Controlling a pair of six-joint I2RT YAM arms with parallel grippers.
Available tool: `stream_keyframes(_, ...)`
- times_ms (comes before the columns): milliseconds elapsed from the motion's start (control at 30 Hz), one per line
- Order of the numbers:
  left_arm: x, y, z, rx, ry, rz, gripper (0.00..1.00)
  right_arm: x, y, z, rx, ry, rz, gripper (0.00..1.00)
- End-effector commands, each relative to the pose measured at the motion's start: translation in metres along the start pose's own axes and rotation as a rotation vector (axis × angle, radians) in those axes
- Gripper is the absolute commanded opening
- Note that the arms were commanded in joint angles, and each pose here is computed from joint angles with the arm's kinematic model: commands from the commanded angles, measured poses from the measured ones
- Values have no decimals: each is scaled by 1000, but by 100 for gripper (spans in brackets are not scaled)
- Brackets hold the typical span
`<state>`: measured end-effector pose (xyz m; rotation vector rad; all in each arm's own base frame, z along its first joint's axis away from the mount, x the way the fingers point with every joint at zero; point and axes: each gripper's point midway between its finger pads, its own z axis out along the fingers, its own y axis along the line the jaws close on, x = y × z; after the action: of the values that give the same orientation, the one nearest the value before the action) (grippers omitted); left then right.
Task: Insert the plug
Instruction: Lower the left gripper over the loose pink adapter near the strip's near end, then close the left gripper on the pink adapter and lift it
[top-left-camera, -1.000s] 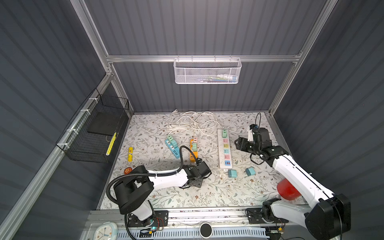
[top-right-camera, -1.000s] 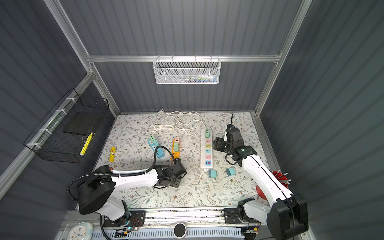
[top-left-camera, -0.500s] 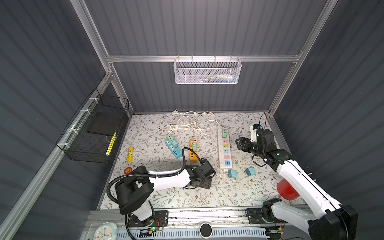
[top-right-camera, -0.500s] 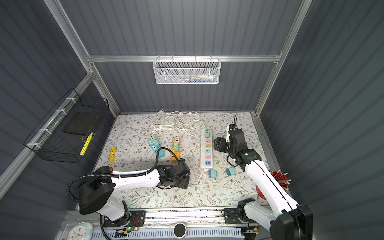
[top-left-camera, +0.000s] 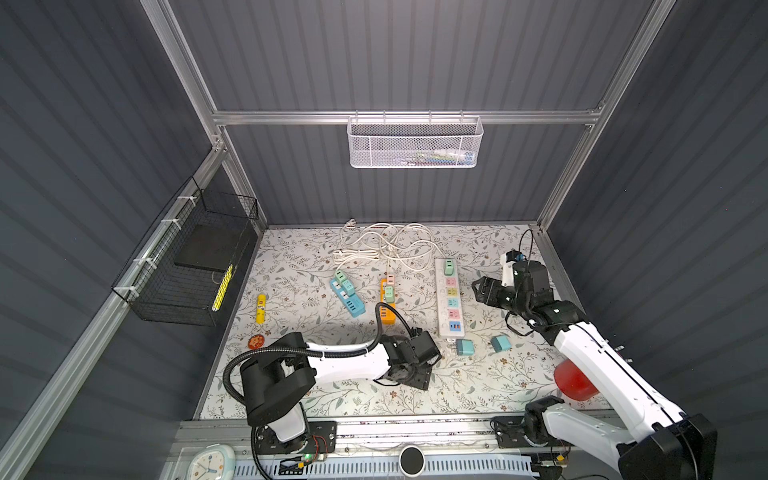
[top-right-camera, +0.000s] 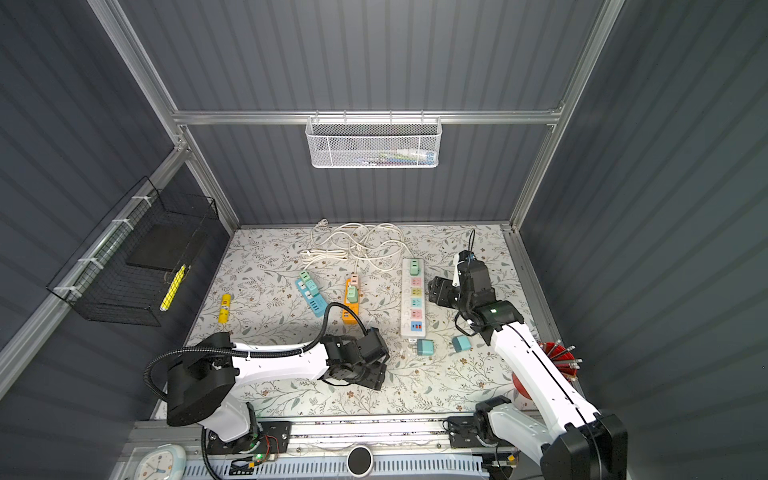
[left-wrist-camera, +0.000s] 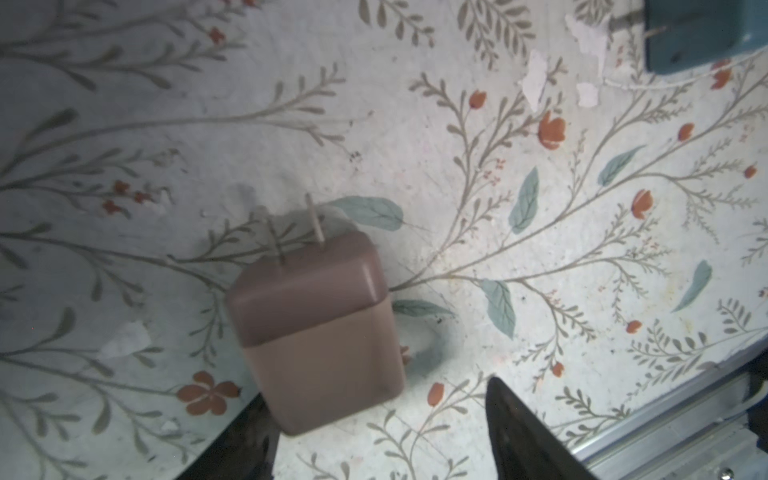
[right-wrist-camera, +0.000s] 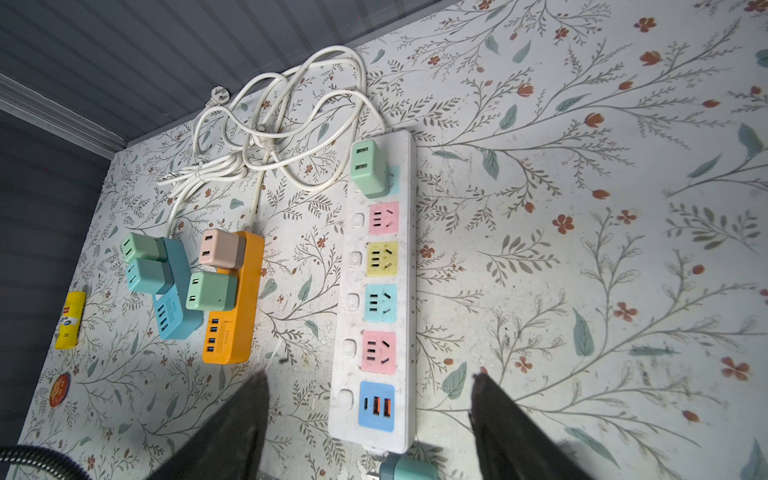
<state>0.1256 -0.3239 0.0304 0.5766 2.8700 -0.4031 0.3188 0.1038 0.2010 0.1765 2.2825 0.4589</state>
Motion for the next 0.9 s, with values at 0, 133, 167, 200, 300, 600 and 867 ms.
stream_keyframes(0, -7, -21, 1, 38, 9, 26, 76, 6, -9, 0, 35, 11, -7, 77)
stream_keyframes(133, -14, -46, 3, 72, 6, 84, 76, 5, -11, -5, 49, 1, -18, 77)
stream_keyframes(167, -16, -48, 5, 71, 1, 91, 76, 5, -13, -6, 58, -1, -21, 78)
stream_keyframes(200, -20, -49, 7, 65, -8, 104, 76, 5, -15, -7, 67, -4, -23, 78)
stream_keyframes(300, -33, -55, 15, 44, -35, 142, 77, 7, -17, -9, 70, -4, -24, 78)
stream_keyframes(600, -79, -24, 15, -27, -142, 83, 77, 6, -20, -20, 84, -21, -22, 79)
stream_keyframes(867, -104, -25, -41, 17, -262, 171, 80, 11, -19, -17, 80, 1, -15, 79)
